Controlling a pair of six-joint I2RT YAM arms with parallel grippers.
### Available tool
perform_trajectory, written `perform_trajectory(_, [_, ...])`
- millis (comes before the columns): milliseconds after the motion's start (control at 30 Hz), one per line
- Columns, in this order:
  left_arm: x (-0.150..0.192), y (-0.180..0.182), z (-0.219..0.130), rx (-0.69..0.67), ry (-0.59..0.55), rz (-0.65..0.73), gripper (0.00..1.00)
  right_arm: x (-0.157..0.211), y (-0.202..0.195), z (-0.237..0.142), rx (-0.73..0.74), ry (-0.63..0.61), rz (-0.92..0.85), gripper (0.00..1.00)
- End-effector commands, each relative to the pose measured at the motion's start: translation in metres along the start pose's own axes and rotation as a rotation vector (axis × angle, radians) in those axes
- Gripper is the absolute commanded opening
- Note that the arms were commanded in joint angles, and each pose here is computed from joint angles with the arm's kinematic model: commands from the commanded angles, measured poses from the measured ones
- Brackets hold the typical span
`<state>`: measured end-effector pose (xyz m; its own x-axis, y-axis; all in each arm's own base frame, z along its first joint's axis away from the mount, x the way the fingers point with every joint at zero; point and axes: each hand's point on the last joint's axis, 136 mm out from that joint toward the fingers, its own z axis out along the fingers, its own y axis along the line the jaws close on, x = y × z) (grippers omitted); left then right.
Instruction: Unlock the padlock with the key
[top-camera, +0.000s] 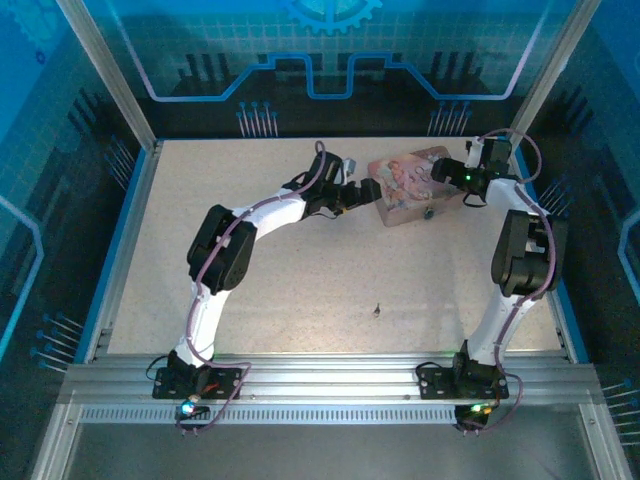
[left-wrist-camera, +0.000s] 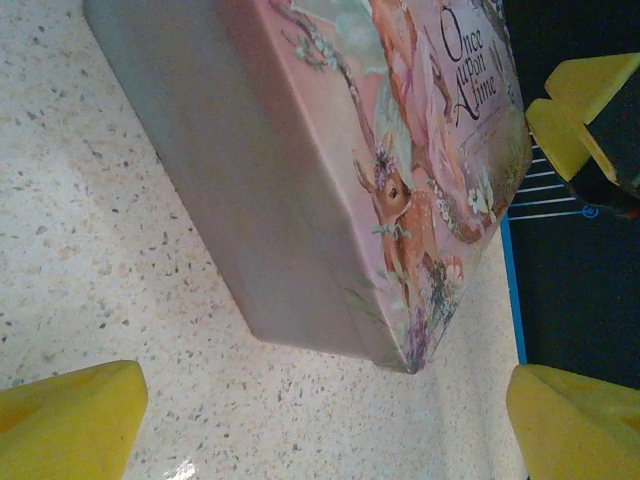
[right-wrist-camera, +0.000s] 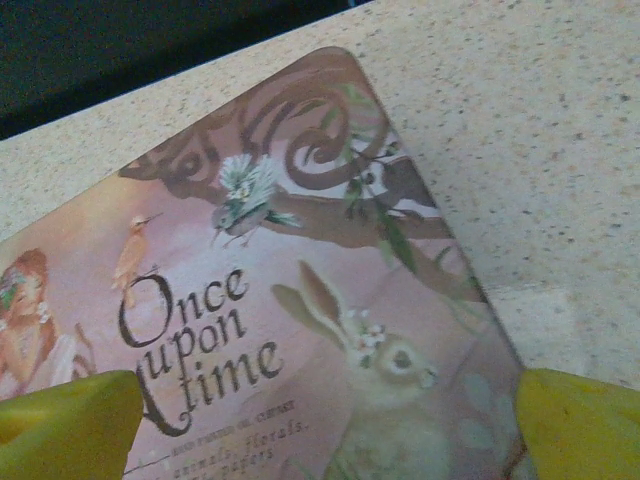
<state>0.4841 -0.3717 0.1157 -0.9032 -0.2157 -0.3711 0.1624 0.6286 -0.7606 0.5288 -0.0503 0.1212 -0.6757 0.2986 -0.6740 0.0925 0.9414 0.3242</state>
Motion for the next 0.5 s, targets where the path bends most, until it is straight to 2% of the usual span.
perform_trajectory(0, [0.004, -0.008, 0.009, 0.025, 0.034, -0.013, 0.93, -0.017, -0.013, -0.011, 0.047, -0.051, 0.005, 0.97])
perform_trajectory(333, [0.0, -0.006, 0.024, 0.036, 0.049, -0.021, 0.91, -0.004, -0.01, 0.018, -0.021, 0.058, 0.009, 0.98])
perform_trajectory(467, [0.001, -0.004, 0.029, 0.037, 0.056, -0.025, 0.91, 0.005, -0.005, 0.026, -0.063, 0.122, -0.011, 0.93])
